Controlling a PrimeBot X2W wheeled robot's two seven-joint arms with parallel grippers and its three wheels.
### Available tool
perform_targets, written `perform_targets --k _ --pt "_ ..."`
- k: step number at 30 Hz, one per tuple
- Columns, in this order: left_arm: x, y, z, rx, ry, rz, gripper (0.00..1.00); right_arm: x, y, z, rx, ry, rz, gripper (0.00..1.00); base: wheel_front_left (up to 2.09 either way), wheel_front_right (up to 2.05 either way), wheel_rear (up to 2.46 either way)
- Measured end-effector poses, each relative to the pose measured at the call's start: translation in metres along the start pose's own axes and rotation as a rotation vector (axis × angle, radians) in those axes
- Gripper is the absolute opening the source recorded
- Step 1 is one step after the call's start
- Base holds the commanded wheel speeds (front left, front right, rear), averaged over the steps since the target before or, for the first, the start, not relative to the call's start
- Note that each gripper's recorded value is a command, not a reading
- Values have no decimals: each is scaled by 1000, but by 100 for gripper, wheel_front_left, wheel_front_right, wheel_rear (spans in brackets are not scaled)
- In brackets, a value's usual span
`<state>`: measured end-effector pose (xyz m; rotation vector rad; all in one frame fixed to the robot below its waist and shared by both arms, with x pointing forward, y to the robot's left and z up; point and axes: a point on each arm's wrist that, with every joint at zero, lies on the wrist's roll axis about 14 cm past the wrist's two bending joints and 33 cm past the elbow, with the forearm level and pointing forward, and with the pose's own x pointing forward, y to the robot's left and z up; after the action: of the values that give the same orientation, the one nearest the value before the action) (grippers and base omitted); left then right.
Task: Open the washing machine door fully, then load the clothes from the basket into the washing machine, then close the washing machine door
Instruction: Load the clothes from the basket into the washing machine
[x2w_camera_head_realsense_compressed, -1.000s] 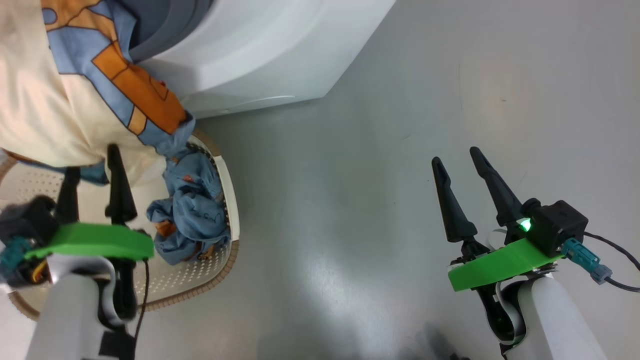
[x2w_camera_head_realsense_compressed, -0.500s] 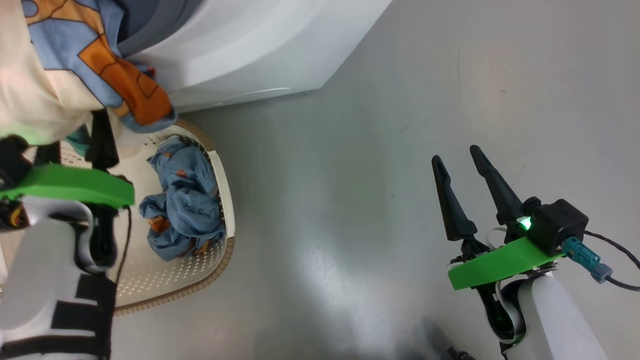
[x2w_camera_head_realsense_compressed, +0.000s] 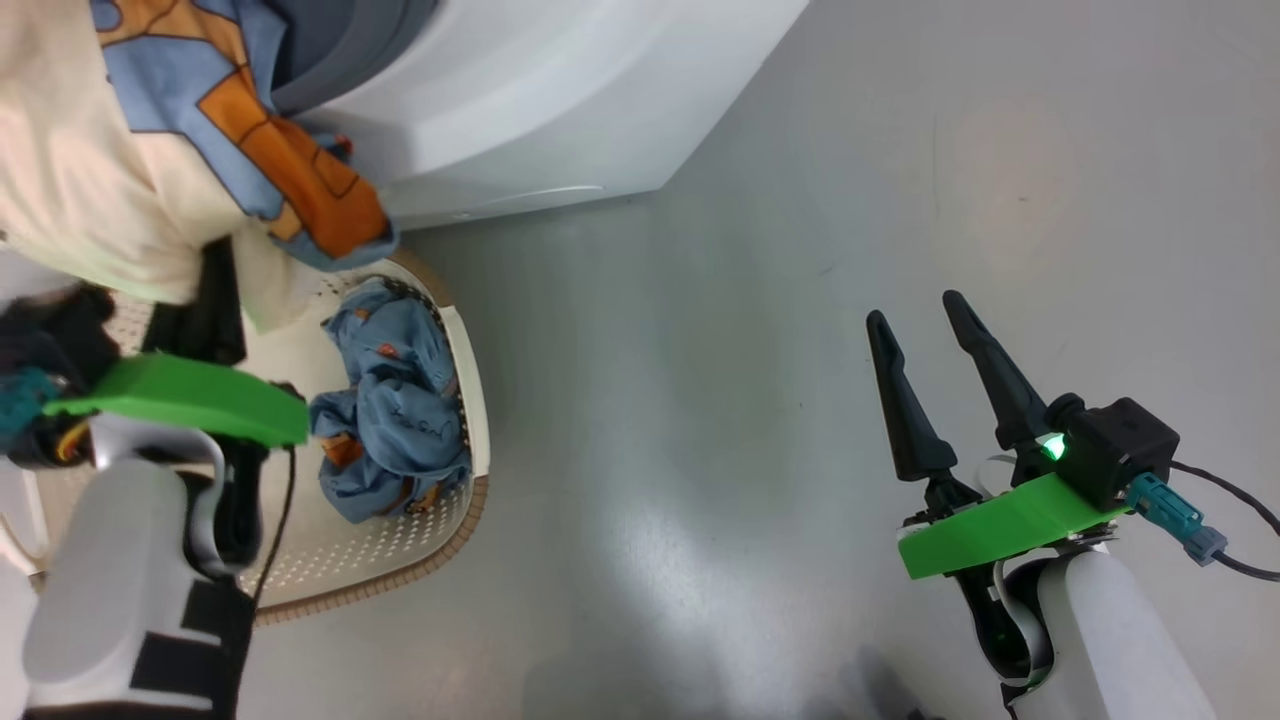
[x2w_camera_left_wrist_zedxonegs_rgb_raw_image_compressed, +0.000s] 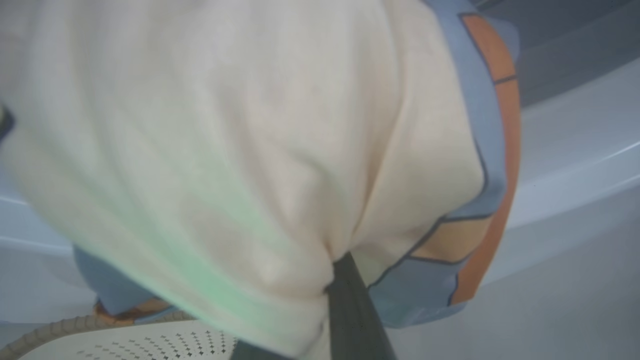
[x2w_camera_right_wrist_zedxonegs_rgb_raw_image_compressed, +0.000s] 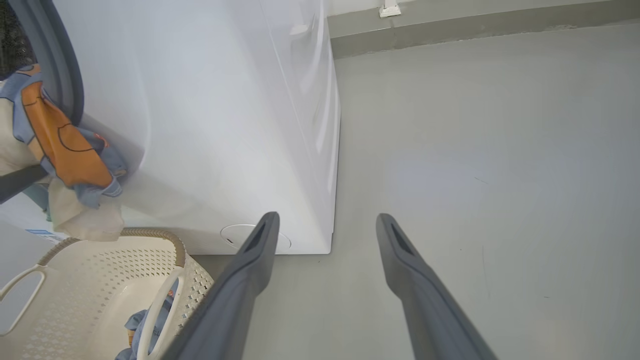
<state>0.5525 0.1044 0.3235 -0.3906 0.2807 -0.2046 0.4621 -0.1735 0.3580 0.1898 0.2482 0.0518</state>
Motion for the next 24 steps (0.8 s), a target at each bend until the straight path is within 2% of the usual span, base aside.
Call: perform_targets --k 7,15,24 --pt "-18 -1 4 26 -4 -2 0 1 5 6 4 -16 14 100 0 0 0" --pt "-22 0 48 112 -123 6 0 2 8 15 7 -38 19 100 0 0 0" --pt "-14 -12 95 225 -229 -41 0 0 11 21 8 -53 26 100 0 0 0"
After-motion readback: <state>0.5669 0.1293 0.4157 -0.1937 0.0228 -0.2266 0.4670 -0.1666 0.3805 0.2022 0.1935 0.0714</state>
